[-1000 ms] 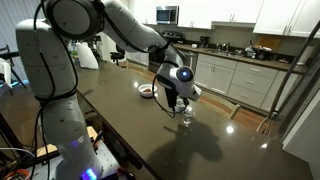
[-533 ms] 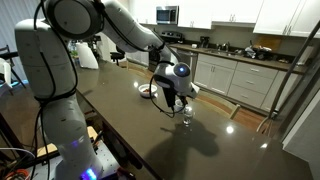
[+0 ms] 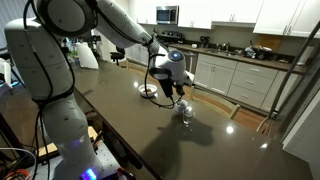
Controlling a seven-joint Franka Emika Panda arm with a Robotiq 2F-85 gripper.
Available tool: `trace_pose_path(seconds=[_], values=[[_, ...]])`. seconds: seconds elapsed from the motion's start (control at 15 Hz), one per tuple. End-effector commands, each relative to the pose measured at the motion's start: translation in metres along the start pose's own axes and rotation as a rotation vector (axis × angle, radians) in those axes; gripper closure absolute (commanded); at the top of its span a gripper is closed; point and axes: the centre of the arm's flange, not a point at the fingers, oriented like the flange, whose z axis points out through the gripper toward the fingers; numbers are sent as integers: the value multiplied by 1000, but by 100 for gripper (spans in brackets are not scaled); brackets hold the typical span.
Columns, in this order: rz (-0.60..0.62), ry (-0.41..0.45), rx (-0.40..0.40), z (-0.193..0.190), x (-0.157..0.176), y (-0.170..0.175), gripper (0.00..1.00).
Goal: Use the spoon to move some of the object from the bowl to the white cup
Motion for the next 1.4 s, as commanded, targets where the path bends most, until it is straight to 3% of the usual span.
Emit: trace_pose_path(seconds=[0.0, 1.33], values=[[-22, 7, -61, -16, 0, -18, 96], [-54, -7, -75, -10, -1, -22, 96]])
